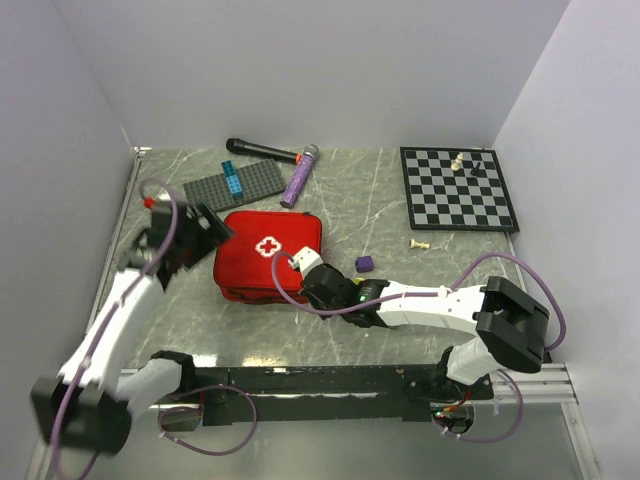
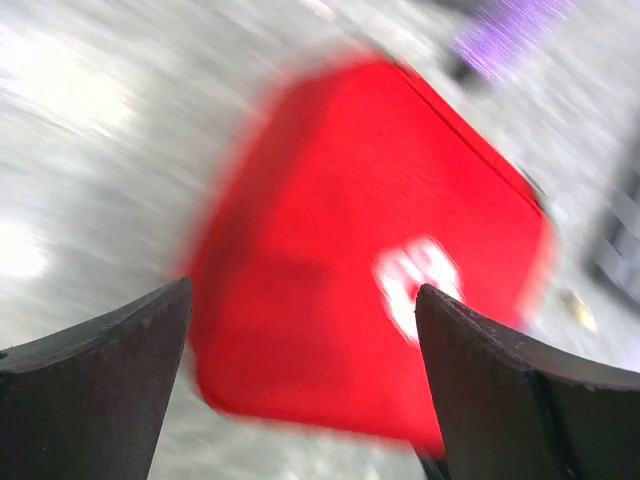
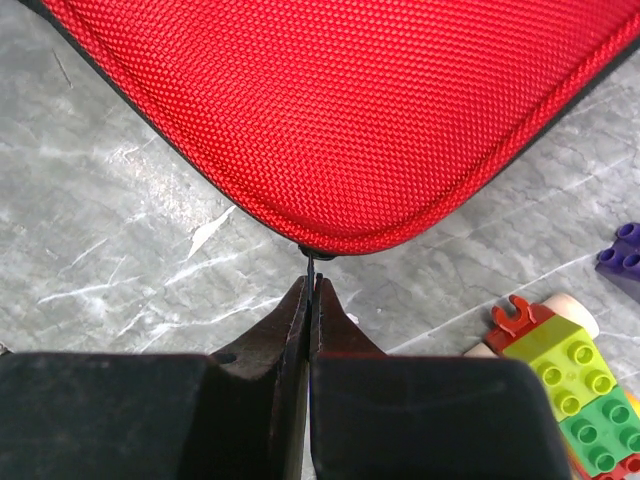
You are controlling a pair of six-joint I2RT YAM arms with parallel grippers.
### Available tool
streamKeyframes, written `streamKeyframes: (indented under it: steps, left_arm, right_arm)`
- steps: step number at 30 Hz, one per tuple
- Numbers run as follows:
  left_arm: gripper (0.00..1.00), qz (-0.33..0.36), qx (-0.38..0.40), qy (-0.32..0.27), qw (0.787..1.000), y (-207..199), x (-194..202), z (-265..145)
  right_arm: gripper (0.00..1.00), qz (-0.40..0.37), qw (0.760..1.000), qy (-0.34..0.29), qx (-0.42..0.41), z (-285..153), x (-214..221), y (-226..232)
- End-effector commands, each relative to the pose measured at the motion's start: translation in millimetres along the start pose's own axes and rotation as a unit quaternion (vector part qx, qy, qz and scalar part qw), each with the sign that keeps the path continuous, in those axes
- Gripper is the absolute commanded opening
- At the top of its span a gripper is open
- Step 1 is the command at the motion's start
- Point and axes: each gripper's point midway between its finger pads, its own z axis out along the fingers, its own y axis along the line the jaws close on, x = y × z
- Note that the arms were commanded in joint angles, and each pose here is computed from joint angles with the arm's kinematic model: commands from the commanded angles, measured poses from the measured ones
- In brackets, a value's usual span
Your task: Organize the medicine kit
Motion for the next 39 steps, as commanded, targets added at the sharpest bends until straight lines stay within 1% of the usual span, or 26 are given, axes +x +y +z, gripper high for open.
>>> streamKeyframes:
  steps: [1, 4, 7, 10, 15, 18, 21, 22, 24, 29, 31, 32, 33, 35, 38, 39]
  left_arm:
    - [0.96, -0.054, 0.07, 0.064, 0.994, -24, 82, -28]
    - [0.96, -0.073, 0.089, 0.102, 0.988, -26, 116, -37]
    - [0.96, -0.079, 0.103, 0.121, 0.984, -29, 136, -40]
    - [0.96, -0.082, 0.102, 0.138, 0.982, -29, 152, -32]
    - [0.96, -0.085, 0.129, 0.119, 0.981, -47, 145, -23]
    - [0.96, -0.082, 0.136, 0.115, 0.981, -51, 145, -16]
    - [0.97, -0.067, 0.11, 0.127, 0.984, -45, 153, -3]
    - [0.99, -0.058, 0.093, 0.12, 0.987, -40, 153, 3]
    - [0.93, -0.051, 0.067, 0.123, 0.989, -30, 156, 9]
    - [0.88, -0.034, 0.014, 0.083, 0.996, -1, 142, 15]
    - [0.8, -0.027, 0.003, 0.072, 0.997, 9, 133, 18]
    - [0.74, -0.025, -0.005, 0.069, 0.997, 16, 128, 21]
    - [0.61, -0.02, -0.007, 0.068, 0.997, 20, 123, 23]
    - [0.43, -0.009, -0.016, 0.072, 0.997, 28, 119, 27]
    - [0.2, 0.019, -0.032, 0.072, 0.997, 34, 112, 32]
    - [0.14, 0.029, -0.037, 0.074, 0.996, 36, 111, 34]
  right_arm:
    - [0.0, -0.013, 0.999, -0.034, -0.021, -2, -28, 14]
    - [0.0, -0.014, 0.999, -0.035, -0.021, -3, -29, 13]
    - [0.0, -0.011, 0.999, -0.035, -0.021, -3, -29, 14]
    - [0.0, -0.008, 0.999, -0.033, -0.026, -1, -29, 16]
    - [0.0, -0.008, 0.999, -0.03, -0.029, -2, -29, 20]
    - [0.0, -0.01, 0.999, -0.027, -0.03, -3, -26, 21]
    - [0.0, -0.012, 0.999, -0.024, -0.039, -5, -25, 27]
    - [0.0, -0.014, 0.999, -0.023, -0.043, -5, -25, 31]
    - [0.0, -0.022, 0.998, -0.024, -0.049, -6, -26, 39]
    - [0.0, -0.038, 0.998, -0.025, -0.049, -8, -26, 44]
    - [0.0, -0.046, 0.998, -0.025, -0.035, -9, -22, 36]
    - [0.0, -0.049, 0.998, -0.024, -0.028, -10, -19, 30]
    - [0.0, -0.05, 0.998, -0.023, -0.021, -11, -16, 22]
    - [0.0, -0.041, 0.999, -0.021, -0.015, -12, -10, 6]
    - [0.0, -0.001, 1.0, -0.013, 0.011, -9, -5, -27]
    - [0.0, 0.012, 1.0, -0.011, 0.019, -8, -4, -35]
